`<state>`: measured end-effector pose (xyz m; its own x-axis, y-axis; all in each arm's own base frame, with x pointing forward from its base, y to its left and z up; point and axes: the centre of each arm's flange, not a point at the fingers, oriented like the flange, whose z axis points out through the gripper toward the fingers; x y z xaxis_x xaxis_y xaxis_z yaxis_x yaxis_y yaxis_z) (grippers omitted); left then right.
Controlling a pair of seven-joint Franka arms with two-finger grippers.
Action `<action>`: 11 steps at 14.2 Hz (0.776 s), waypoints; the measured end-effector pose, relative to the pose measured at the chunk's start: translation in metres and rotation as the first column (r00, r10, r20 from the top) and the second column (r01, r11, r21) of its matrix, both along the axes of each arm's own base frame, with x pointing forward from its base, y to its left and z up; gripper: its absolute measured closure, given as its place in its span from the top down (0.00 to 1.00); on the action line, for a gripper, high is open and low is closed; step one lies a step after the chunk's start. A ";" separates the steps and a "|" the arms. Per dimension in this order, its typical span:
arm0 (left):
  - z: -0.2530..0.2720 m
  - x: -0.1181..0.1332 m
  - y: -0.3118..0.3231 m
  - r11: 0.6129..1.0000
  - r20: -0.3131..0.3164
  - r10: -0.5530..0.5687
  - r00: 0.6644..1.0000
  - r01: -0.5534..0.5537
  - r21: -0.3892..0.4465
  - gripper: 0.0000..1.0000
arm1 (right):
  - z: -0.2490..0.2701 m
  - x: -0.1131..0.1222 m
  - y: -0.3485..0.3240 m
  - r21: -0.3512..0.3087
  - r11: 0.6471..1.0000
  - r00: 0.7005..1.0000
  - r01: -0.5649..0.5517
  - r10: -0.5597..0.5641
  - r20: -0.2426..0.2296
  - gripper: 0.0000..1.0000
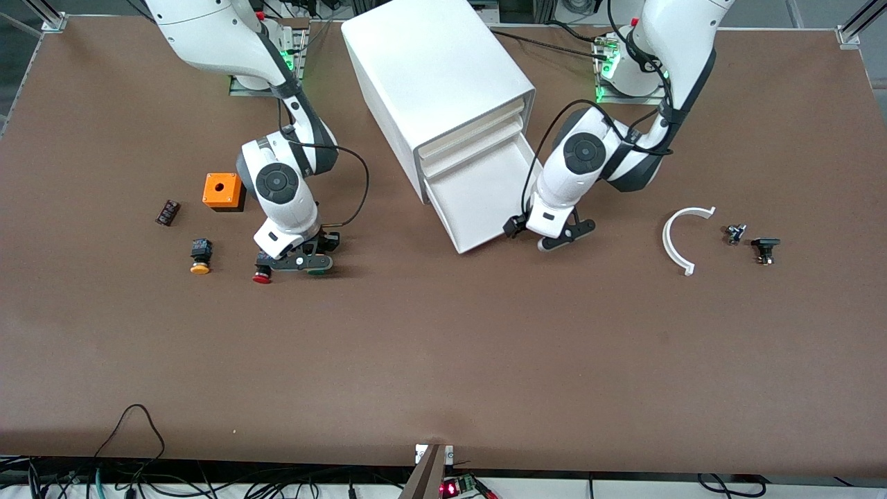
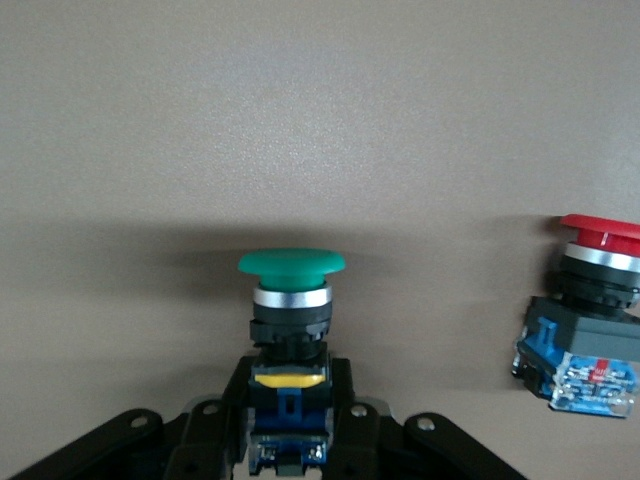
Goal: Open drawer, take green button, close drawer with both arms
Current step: 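Place the green button on the table while the left gripper pushes the drawer shut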
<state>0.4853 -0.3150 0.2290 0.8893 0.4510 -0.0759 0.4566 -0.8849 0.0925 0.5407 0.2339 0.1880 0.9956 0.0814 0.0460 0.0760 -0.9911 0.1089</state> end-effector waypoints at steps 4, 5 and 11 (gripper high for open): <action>0.014 -0.047 -0.049 0.995 -0.011 -0.094 0.996 0.094 -0.027 1.00 | 0.017 0.006 -0.002 0.010 0.999 0.999 0.049 -0.049 0.020 0.67; 0.014 -0.059 -0.058 0.993 -0.016 -0.114 0.993 0.113 -0.030 1.00 | 0.029 0.009 -0.001 0.006 0.998 0.998 0.057 -0.057 0.015 0.76; 0.008 -0.096 -0.076 0.984 -0.079 -0.176 0.981 0.176 -0.009 1.00 | 0.160 0.055 -0.003 -0.051 0.990 0.990 0.131 -0.133 -0.041 1.00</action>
